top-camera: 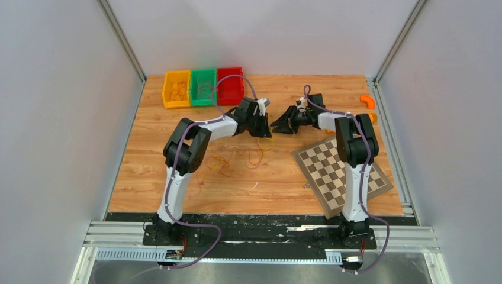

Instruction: Untangle the cables

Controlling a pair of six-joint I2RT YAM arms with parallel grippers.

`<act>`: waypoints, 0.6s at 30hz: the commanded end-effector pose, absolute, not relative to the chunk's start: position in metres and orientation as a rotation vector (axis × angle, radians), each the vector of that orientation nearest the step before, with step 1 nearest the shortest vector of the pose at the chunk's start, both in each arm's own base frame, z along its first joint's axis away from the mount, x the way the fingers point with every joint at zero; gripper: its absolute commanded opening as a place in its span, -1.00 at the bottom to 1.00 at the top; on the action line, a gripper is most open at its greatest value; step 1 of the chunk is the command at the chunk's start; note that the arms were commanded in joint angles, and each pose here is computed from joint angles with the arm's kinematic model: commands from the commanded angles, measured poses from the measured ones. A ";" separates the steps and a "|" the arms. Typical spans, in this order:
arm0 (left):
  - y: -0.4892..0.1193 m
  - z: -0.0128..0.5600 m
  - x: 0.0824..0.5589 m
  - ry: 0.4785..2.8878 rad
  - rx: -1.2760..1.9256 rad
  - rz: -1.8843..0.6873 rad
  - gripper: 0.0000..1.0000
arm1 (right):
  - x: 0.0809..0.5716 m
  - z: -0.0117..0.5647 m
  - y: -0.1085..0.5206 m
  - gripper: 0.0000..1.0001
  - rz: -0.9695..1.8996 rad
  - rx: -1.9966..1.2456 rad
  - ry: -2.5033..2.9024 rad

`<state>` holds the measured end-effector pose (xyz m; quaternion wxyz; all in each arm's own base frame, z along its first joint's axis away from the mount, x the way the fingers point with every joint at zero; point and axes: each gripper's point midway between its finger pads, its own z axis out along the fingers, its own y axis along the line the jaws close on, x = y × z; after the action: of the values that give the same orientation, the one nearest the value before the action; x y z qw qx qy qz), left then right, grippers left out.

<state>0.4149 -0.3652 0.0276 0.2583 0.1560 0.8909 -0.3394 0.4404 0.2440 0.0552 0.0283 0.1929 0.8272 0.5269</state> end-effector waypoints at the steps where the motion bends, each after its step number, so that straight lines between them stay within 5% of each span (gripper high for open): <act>1: -0.341 0.061 0.420 2.334 0.474 -0.901 -1.00 | 0.441 0.128 0.249 -0.14 1.732 0.350 2.416; 3: -0.335 0.072 0.414 2.317 0.519 -0.930 -1.00 | 0.445 0.138 0.237 0.26 1.686 0.300 2.383; 5: -0.327 0.085 0.407 2.295 0.588 -0.957 -1.00 | 0.452 0.149 0.220 0.41 1.639 0.234 2.341; 11: -0.316 0.136 0.369 2.178 0.864 -1.118 -1.00 | 0.465 0.215 0.203 0.73 1.389 -0.254 2.133; 18: -0.319 0.219 0.358 1.865 1.053 -1.181 -1.00 | 0.463 0.249 0.225 0.89 1.352 -0.428 2.024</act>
<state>0.3631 -0.3144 0.1494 0.2767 0.3279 0.7942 -0.4303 0.4761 0.2069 0.2217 0.2957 -0.0853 0.7954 0.5221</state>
